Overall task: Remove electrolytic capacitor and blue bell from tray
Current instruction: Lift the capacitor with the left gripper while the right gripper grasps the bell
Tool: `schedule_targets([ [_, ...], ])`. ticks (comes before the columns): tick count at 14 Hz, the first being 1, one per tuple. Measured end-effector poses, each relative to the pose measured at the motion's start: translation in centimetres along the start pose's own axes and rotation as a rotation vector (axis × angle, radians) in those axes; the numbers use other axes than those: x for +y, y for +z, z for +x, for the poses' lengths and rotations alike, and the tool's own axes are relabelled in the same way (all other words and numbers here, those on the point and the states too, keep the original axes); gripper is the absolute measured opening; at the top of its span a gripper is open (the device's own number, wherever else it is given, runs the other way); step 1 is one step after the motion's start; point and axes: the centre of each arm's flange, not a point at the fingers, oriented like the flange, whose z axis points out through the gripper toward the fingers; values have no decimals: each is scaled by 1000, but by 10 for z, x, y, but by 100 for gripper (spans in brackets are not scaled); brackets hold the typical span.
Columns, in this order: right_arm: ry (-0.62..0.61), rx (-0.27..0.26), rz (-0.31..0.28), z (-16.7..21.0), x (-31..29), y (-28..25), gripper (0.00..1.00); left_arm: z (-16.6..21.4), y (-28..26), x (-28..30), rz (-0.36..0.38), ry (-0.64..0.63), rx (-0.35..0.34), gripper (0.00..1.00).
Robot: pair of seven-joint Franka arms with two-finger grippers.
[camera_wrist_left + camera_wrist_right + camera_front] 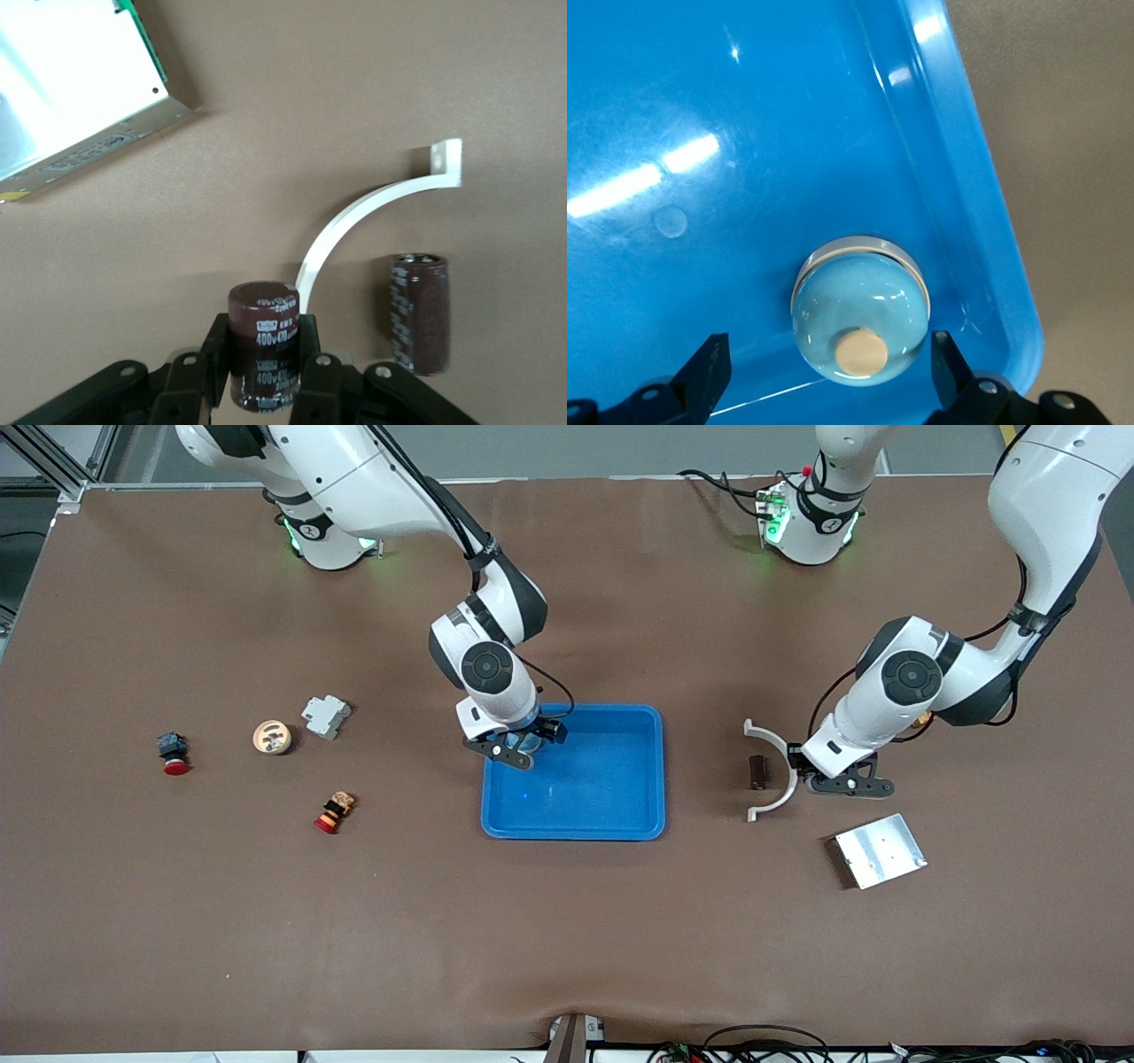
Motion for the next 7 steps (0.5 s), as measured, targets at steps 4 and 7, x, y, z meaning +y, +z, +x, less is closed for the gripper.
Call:
schedule_targets([
  [4,4,4,1,3,1,-1,80,-9,7,-10,8,23,14,34],
  [7,6,4,-1,4,1,-1,67,-15,11,-15,3,38,34,34],
])
